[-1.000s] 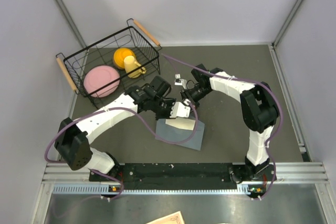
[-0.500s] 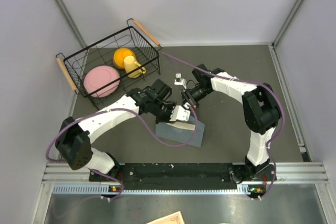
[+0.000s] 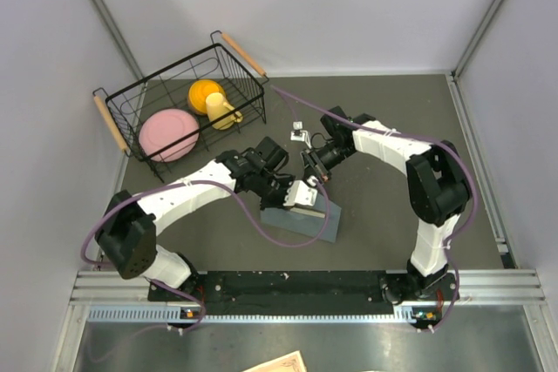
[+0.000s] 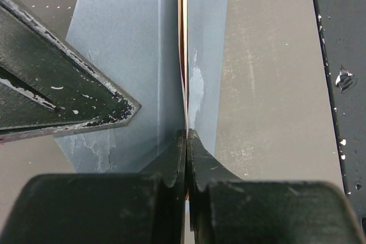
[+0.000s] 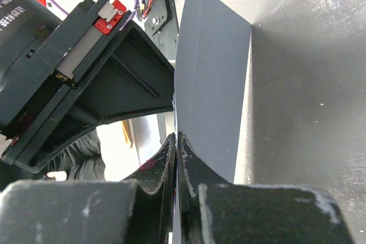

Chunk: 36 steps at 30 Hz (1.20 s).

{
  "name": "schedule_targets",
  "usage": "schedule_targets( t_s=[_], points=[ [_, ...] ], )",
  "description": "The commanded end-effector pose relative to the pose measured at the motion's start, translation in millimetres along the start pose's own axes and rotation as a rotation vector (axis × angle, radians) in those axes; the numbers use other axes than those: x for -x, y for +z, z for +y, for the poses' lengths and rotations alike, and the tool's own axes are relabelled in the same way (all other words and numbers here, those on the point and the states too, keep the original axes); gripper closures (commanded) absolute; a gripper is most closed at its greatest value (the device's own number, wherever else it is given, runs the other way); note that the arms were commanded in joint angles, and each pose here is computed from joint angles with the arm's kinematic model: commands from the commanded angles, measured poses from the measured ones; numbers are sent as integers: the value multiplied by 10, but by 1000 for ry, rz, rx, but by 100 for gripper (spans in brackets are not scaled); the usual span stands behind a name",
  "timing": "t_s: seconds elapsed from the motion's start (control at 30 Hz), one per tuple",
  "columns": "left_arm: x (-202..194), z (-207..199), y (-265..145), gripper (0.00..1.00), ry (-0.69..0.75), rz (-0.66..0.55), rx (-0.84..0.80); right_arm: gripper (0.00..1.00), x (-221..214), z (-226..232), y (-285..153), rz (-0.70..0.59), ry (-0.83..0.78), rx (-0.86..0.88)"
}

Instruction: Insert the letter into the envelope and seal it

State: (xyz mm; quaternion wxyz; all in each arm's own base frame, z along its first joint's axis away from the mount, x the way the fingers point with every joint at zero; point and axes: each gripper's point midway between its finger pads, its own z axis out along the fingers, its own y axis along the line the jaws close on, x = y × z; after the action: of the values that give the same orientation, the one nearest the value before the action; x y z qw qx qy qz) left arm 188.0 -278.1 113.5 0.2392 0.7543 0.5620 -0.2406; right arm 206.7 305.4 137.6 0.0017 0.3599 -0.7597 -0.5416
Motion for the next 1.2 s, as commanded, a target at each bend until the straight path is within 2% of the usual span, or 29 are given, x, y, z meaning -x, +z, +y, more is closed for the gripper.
schedule_targets(
  t_s=[0.0, 0.97, 1.0, 1.03, 1.1, 1.17],
  points=[
    [-22, -54, 70, 100, -13, -3, -23, 100, 97, 281, -77, -45, -109, 60],
    [-251, -172, 316, 100, -26, 36, -66, 100, 3, 263, -46, -35, -105, 78],
    [-245, -167, 310, 98, -28, 35, -62, 100, 4, 257, -46, -35, -106, 75],
    [-233, -158, 301, 89, -27, 32, -55, 100, 2, 254, -41, -33, -108, 73],
    [-158, -100, 227, 78, -27, 17, -15, 100, -25, 207, -37, -28, -104, 56],
    [-80, -51, 154, 61, -11, -1, 18, 100, -65, 159, -25, -19, -102, 44]
  ],
)
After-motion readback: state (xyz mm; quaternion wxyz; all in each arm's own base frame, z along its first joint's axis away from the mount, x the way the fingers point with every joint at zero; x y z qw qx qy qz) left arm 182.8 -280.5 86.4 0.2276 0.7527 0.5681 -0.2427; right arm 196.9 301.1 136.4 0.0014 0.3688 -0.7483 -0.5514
